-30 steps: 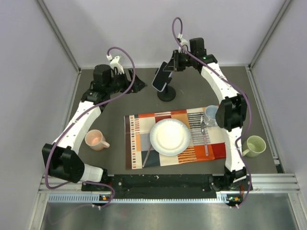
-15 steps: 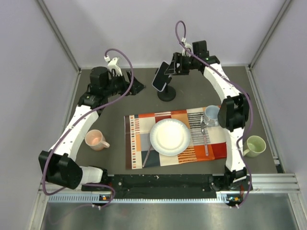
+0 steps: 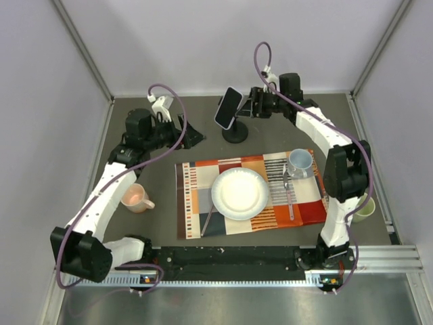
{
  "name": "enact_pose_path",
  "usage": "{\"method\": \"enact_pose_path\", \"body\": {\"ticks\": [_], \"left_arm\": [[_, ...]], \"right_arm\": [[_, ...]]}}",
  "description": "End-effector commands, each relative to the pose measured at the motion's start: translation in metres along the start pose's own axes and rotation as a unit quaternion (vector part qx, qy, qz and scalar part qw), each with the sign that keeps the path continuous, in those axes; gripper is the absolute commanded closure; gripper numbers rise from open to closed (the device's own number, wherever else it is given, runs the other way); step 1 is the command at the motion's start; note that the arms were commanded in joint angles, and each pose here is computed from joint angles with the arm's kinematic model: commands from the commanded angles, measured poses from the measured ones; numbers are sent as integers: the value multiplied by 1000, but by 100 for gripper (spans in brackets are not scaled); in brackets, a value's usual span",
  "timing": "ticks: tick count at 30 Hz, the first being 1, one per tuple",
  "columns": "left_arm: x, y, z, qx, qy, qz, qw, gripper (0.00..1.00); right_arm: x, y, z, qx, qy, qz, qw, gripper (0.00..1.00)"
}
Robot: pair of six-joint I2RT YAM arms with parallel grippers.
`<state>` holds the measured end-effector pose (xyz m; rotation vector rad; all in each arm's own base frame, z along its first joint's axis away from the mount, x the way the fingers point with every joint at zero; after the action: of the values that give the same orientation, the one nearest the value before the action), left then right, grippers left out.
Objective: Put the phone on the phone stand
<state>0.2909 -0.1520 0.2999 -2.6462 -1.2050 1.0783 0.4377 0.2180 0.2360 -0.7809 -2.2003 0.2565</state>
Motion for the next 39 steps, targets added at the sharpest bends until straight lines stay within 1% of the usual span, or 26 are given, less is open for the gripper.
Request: {"method": "enact_pose_path", "body": {"ticks": [1, 3, 4, 6, 9, 11, 15, 16, 19, 23, 26, 29, 30, 32, 33, 34, 35, 36, 38, 39], "left_arm": [[-21, -22, 0, -31, 13, 45, 998, 14], [-23, -26, 5, -30, 11, 49, 998, 14], [-25, -30, 9, -29, 12, 53, 998, 14], [-26, -33, 13, -27, 11, 60, 998, 14], [-26, -38, 21, -26, 12, 59, 998, 14], [-27, -42, 24, -25, 16, 58, 998, 14], [-28, -46, 24, -23, 25, 59, 998, 14], [-30, -47, 24, -23, 26, 60, 998, 14], [-31, -48, 24, -23, 29, 61, 997, 14], [-32, -50, 23, -24, 34, 66, 997, 14], [-32, -50, 24, -21, 33, 65, 997, 14], [-33, -50, 25, -18, 34, 67, 997, 14], [-33, -51, 25, -17, 35, 66, 997, 14], [-33, -52, 24, -17, 44, 64, 997, 14], [-33, -52, 23, -13, 45, 62, 997, 14], [-32, -52, 22, -13, 49, 60, 997, 14], [-32, -52, 21, -12, 54, 60, 997, 14], [-34, -51, 18, -13, 58, 62, 996, 14], [-36, -49, 13, -16, 65, 72, 995, 14], [-38, -46, 10, -12, 68, 84, 994, 14]], "right_arm": [[31, -20, -44, -96, -78, -49, 991, 37], [30, -17, -45, -90, -98, -58, 989, 46], [31, -17, -50, -95, -106, -60, 988, 52], [28, -12, -52, -95, -112, -57, 987, 56], [25, -9, -57, -102, -114, -45, 987, 57], [26, -7, -59, -105, -118, -46, 986, 61], [27, 1, -59, -100, -129, -49, 985, 63], [26, 2, -61, -101, -130, -46, 985, 65], [22, 4, -60, -100, -127, -32, 986, 65], [21, 9, -59, -97, -131, -35, 986, 65], [18, 12, -57, -94, -136, -36, 986, 67], [16, 17, -54, -84, -150, -55, 984, 70], [16, 18, -54, -82, -155, -61, 983, 73], [16, 21, -52, -76, -164, -72, 981, 76], [16, 23, -52, -71, -168, -88, 979, 85], [17, 26, -51, -67, -172, -98, 978, 89], [20, 25, -50, -61, -185, -121, 973, 96], [22, 26, -50, -57, -195, -138, 970, 100], [31, 23, -48, -47, -230, -184, 954, 100], [40, 19, -47, -39, -246, -226, 942, 100]]}}
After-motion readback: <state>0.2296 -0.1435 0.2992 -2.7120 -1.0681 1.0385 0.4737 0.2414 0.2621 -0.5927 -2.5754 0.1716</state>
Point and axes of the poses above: each gripper's point midway between its finger pads, its own y axis out along the fingers, its own x axis along the line the jaws close on, z = x × y, the point moved 6 cm from there along -y, back along the fingers
